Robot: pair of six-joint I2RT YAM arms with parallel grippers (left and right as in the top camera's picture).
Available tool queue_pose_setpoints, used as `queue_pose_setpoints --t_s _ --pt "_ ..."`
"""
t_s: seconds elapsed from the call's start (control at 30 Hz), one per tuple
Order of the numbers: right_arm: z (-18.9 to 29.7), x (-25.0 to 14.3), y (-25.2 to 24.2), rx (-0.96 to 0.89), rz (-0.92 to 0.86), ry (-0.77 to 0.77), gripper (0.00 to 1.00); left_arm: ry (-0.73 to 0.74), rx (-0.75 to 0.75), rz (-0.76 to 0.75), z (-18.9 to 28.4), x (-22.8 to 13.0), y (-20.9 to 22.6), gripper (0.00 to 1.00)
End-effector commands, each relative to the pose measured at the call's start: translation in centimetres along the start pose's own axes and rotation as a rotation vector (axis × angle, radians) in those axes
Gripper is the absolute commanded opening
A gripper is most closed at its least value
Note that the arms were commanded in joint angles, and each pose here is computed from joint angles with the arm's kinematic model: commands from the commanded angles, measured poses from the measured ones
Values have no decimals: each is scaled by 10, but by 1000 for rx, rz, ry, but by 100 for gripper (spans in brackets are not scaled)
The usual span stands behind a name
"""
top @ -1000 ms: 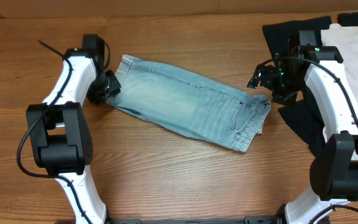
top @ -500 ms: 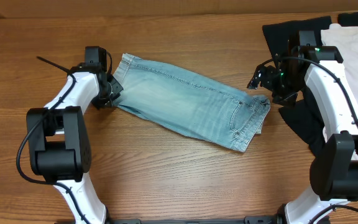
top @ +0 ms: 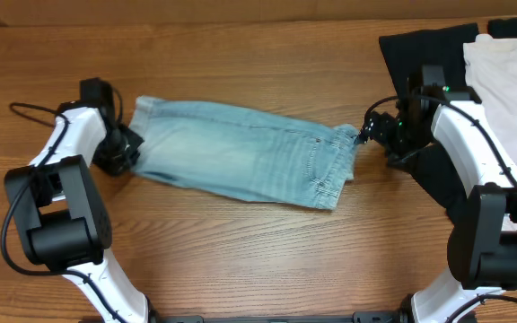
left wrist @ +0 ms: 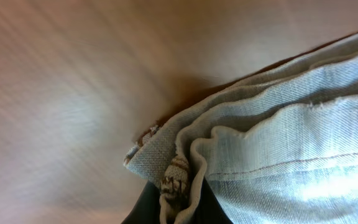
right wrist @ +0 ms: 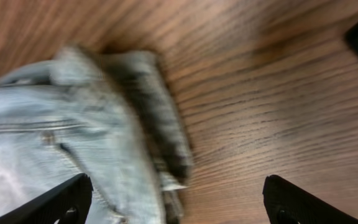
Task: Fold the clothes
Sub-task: 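Pull both ends apart to straighten the folded shorts horizontally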
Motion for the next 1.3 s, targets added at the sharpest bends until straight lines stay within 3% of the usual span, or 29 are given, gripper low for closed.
queue_pose_setpoints --t_s 0.0,0.3,0.73,0.9,1.1,1.27 --pt "-6 -4 4 52 -22 8 91 75 250 5 -34 -18 55 4" --pt "-30 3 17 146 37 -38 92 135 263 -52 -33 -41 50 4" --pt "-71 -26 40 152 230 -21 91 118 239 -96 -35 -47 36 4" --pt "-84 -31 36 162 224 -1 85 100 218 -98 -36 -43 32 4" --pt "-103 -37 44 250 237 63 61 83 201 -99 -37 -39 28 4" --pt "-102 -39 51 300 282 73 24 76 181 -163 -37 -35 23 4"
Point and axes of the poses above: each gripper's point midway between its finger pads, its own z axis back along the fingers, its own y axis along the line the jaws close on, x = y × z, the point moved 2 cm from there along z, back along the fingers, and after that the axes turned 3 degrees about z, right-handed, at the moved point
